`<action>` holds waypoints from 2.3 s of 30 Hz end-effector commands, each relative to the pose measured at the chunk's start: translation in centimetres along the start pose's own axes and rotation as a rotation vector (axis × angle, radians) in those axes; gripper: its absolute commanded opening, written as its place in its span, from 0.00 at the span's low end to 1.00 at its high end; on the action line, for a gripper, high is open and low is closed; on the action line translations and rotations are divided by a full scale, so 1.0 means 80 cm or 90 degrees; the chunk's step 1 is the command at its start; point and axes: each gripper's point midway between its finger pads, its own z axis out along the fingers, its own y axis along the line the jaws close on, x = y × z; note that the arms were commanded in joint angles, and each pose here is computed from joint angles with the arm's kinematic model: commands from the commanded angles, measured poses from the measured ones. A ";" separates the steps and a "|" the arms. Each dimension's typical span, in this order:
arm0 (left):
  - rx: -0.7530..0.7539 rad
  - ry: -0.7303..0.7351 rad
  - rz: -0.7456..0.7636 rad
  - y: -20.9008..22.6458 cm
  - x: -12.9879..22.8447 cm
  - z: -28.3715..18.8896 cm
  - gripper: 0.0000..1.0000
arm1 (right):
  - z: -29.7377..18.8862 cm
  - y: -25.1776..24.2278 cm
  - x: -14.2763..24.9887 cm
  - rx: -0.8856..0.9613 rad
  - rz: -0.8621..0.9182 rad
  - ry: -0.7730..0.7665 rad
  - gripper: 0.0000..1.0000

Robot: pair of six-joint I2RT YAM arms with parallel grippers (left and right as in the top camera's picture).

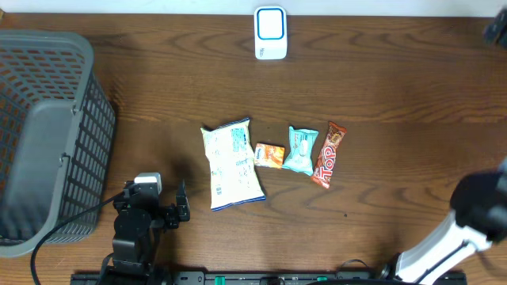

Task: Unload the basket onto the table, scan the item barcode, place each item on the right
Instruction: 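Carry the mouthwash bottle to the right table edge and release it, then move the right gripper over the items and grasp the teal wipes pack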

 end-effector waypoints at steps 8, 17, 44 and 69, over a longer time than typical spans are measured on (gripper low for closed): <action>0.007 -0.013 0.008 -0.002 -0.009 -0.004 0.99 | -0.168 0.180 0.066 -0.181 -0.061 0.019 0.99; 0.007 -0.013 0.008 -0.002 -0.009 -0.004 0.99 | -0.104 0.321 0.280 -0.209 -0.174 0.320 0.99; 0.007 -0.013 0.008 -0.002 -0.009 -0.004 0.99 | 0.085 0.268 0.570 0.364 -0.458 0.375 0.80; 0.007 -0.013 0.008 -0.002 -0.009 -0.004 0.99 | 0.039 0.302 0.579 0.202 -0.541 0.576 0.01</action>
